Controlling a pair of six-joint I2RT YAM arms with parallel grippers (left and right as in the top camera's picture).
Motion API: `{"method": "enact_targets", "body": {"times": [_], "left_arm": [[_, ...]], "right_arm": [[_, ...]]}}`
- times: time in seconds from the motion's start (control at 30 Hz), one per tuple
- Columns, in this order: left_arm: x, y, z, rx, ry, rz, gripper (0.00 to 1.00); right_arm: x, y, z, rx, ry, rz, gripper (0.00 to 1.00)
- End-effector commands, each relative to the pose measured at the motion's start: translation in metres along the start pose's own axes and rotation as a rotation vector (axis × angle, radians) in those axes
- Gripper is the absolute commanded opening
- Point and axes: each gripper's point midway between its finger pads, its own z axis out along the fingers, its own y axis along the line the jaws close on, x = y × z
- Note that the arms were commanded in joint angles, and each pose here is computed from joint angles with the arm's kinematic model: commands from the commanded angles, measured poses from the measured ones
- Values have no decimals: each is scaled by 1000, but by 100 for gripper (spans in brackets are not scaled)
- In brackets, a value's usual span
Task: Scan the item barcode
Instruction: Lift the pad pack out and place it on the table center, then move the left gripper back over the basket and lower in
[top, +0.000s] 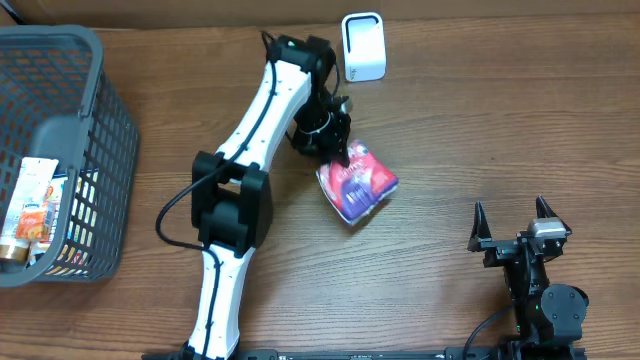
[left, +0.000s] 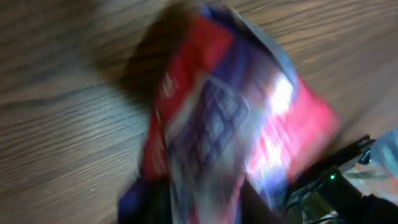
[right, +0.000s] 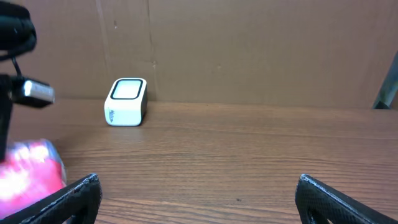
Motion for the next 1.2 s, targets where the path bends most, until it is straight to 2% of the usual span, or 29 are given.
{"method": "enact_targets", "body": {"times": [0.0, 0.07, 0.17, 0.3, 0.4, 0.53, 0.63, 0.7, 0.8, 0.93, 1.0, 1.17], "left_arm": [[1, 8, -2, 5, 9, -25, 64], [3, 12, -11, 9, 9, -41, 76], [5, 17, -33, 18, -6, -53, 81], [-5, 15, -83, 41, -163, -27, 87], [3, 7, -144, 51, -339, 11, 98], [29, 10, -207, 23, -518, 26, 100], [59, 23, -254, -54, -657, 65, 100], [87, 43, -291, -167, -766, 86, 100], [119, 83, -327, -272, -880, -111, 100], [178, 158, -372, -381, -1043, -563, 100], [206, 192, -388, -407, -1108, -748, 100], [259, 264, -401, -408, -1170, -1087, 100]], "right_arm": [[1, 0, 0, 2, -7, -1, 100], [1, 0, 0, 2, -7, -1, 100], [1, 0, 0, 2, -7, -1, 100], [1, 0, 0, 2, -7, -1, 100], [1, 0, 0, 2, -7, -1, 100], [1, 0, 0, 2, -7, -1, 100], [1, 0, 0, 2, -7, -1, 100], [1, 0, 0, 2, -7, -1, 100], [1, 0, 0, 2, -7, -1, 100], [1, 0, 0, 2, -7, -1, 100], [1, 0, 0, 2, -7, -1, 100], [1, 0, 0, 2, -7, -1, 100]]}}
